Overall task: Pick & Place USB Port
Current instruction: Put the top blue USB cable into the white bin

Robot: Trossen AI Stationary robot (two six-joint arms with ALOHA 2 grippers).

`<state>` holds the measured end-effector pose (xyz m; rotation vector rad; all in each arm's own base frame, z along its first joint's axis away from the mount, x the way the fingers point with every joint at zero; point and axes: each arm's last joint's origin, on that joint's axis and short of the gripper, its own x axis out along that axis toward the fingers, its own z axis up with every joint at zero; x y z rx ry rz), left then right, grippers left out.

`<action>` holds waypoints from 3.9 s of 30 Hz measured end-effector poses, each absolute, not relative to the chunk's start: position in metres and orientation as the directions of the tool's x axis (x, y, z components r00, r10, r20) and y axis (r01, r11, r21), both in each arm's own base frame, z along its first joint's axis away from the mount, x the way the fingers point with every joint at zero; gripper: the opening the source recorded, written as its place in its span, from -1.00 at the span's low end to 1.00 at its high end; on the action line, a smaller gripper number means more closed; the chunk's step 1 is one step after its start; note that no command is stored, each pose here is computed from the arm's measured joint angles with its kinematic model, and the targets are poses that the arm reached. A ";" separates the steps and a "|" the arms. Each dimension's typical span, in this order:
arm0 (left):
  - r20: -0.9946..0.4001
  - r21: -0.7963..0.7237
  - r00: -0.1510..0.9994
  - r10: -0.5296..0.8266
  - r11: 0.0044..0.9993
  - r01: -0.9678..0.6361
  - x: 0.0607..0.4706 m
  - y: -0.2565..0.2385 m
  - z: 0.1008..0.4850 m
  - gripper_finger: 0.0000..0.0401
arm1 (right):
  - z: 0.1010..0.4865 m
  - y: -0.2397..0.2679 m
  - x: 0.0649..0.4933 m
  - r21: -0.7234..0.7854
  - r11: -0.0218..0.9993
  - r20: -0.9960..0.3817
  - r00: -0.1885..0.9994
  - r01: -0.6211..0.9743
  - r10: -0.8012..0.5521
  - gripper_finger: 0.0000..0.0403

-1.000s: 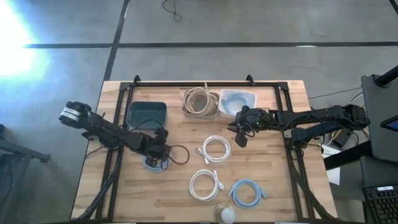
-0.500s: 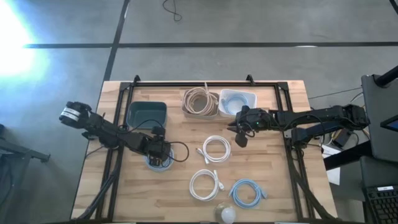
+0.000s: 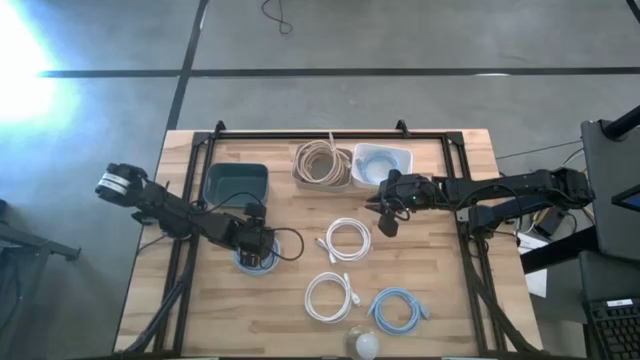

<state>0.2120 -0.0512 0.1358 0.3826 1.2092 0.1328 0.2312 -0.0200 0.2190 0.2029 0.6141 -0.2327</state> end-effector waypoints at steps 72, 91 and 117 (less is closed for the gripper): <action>-0.188 0.827 0.524 0.831 0.422 -0.372 0.286 -0.046 0.249 -0.85 | 0.231 -0.015 0.274 0.333 0.938 -0.224 0.974 0.097 -0.021 -0.37; -0.183 0.895 0.523 0.832 0.361 -0.261 0.285 -0.046 0.244 -0.85 | 0.262 -0.042 0.365 0.280 0.950 -0.361 0.932 0.135 -0.026 -0.34; -0.165 0.868 0.517 0.840 0.373 -0.329 0.282 -0.052 0.244 -0.81 | 0.247 -0.051 0.419 0.152 0.980 -0.521 0.853 0.131 -0.033 -0.93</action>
